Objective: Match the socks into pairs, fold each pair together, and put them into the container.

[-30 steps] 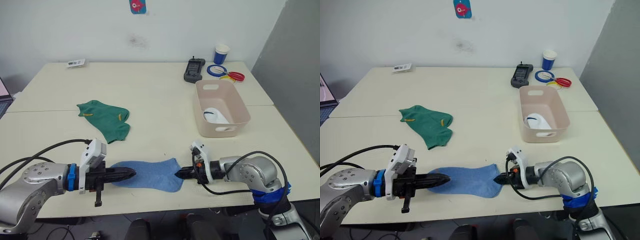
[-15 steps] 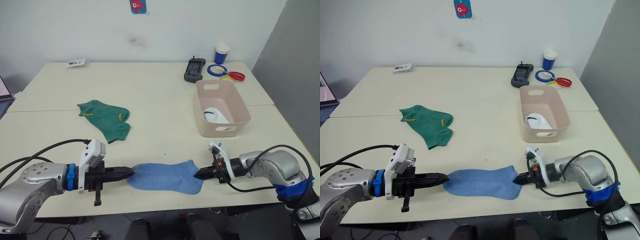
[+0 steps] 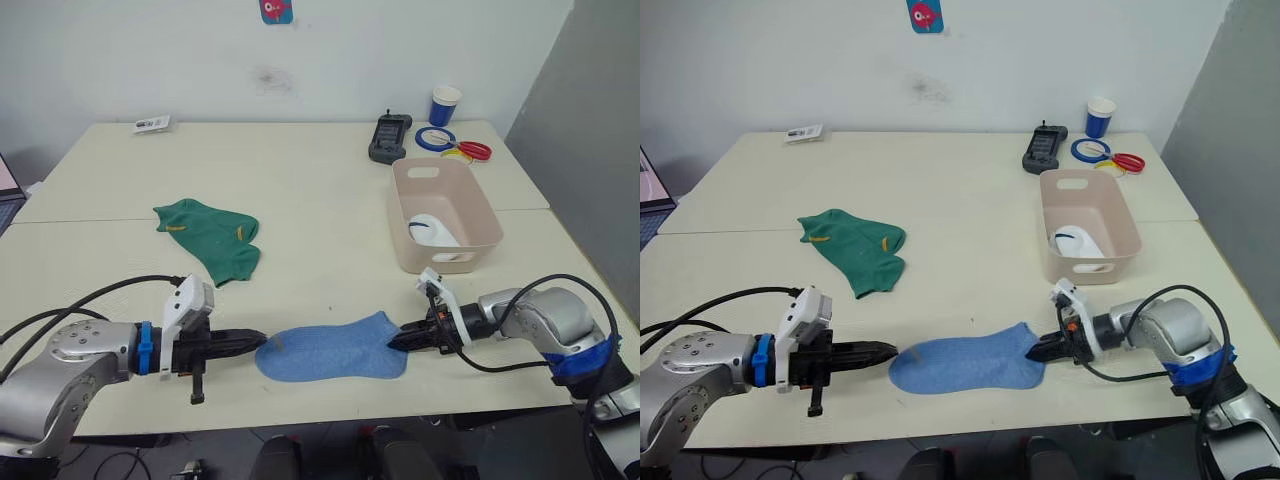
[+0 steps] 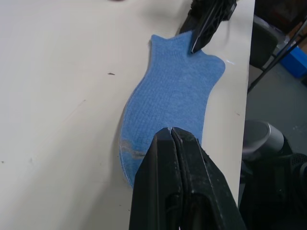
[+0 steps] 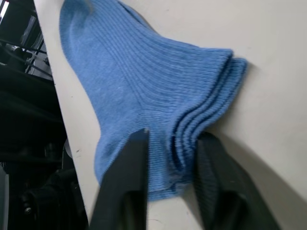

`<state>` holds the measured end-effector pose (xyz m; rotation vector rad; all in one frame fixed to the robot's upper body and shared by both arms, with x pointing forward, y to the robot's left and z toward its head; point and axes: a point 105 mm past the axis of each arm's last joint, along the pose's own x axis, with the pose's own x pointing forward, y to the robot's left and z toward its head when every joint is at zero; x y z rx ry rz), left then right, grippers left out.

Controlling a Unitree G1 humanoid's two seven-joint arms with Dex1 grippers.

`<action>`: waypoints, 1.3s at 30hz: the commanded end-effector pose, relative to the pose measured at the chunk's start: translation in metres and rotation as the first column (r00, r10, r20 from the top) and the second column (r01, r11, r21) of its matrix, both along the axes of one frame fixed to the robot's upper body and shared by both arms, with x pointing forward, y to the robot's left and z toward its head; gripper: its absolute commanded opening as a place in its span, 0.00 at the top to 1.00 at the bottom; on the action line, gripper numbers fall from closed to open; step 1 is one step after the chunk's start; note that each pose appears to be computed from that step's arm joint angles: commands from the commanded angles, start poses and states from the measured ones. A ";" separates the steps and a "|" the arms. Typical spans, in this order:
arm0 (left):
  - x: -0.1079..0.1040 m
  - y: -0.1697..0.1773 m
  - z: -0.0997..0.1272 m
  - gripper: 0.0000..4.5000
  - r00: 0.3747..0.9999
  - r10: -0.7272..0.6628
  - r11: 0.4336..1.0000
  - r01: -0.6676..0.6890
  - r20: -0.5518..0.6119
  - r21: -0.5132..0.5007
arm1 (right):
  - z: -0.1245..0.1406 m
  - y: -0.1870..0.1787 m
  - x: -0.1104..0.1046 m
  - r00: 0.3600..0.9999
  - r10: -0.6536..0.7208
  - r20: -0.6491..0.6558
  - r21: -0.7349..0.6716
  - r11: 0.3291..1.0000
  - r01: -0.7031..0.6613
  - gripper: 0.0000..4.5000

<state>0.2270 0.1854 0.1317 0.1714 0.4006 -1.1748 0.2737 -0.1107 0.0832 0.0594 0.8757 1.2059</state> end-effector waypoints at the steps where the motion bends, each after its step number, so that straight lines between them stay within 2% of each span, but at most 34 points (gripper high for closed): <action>1: 0.000 -0.011 0.004 1.00 0.998 -0.032 0.999 0.033 0.056 -0.015 | 0.012 -0.009 0.005 0.998 -0.061 0.031 0.020 0.998 0.060 0.42; 4: -0.003 -0.016 -0.009 1.00 0.993 -0.064 0.997 0.060 0.099 0.040 | 0.017 -0.022 0.007 0.988 -0.155 0.022 0.044 0.987 0.154 0.19; 8: 0.003 -0.023 -0.016 1.00 0.988 -0.059 0.998 0.053 0.144 0.043 | 0.019 -0.033 0.000 0.979 -0.202 0.019 0.041 0.979 0.201 0.19; 13: 0.010 -0.032 -0.028 1.00 0.984 -0.081 0.994 0.069 0.159 0.080 | 0.019 -0.030 -0.007 0.974 -0.226 0.013 0.035 0.974 0.226 0.19; 17: 0.012 -0.034 -0.041 1.00 0.983 -0.100 0.985 0.076 0.153 0.156 | 0.015 -0.028 -0.007 0.970 -0.241 0.010 0.022 0.970 0.241 0.19; 20: 0.012 -0.030 -0.051 1.00 0.983 -0.108 0.973 0.073 0.152 0.220 | 0.012 -0.026 -0.009 0.970 -0.243 0.007 0.015 0.970 0.243 0.19; 32: 0.004 -0.031 -0.074 1.00 0.990 -0.092 0.964 0.063 0.103 0.259 | 0.007 0.004 -0.017 0.983 -0.179 -0.048 0.033 0.983 0.180 0.19; 35: 0.004 -0.031 -0.075 1.00 0.991 -0.090 0.964 0.061 0.099 0.260 | 0.008 0.004 -0.018 0.983 -0.173 -0.055 0.033 0.984 0.175 0.32; 39: 0.005 -0.030 -0.076 1.00 0.992 -0.077 0.964 0.047 0.104 0.263 | 0.010 0.001 -0.015 0.981 -0.187 -0.057 0.032 0.981 0.189 0.64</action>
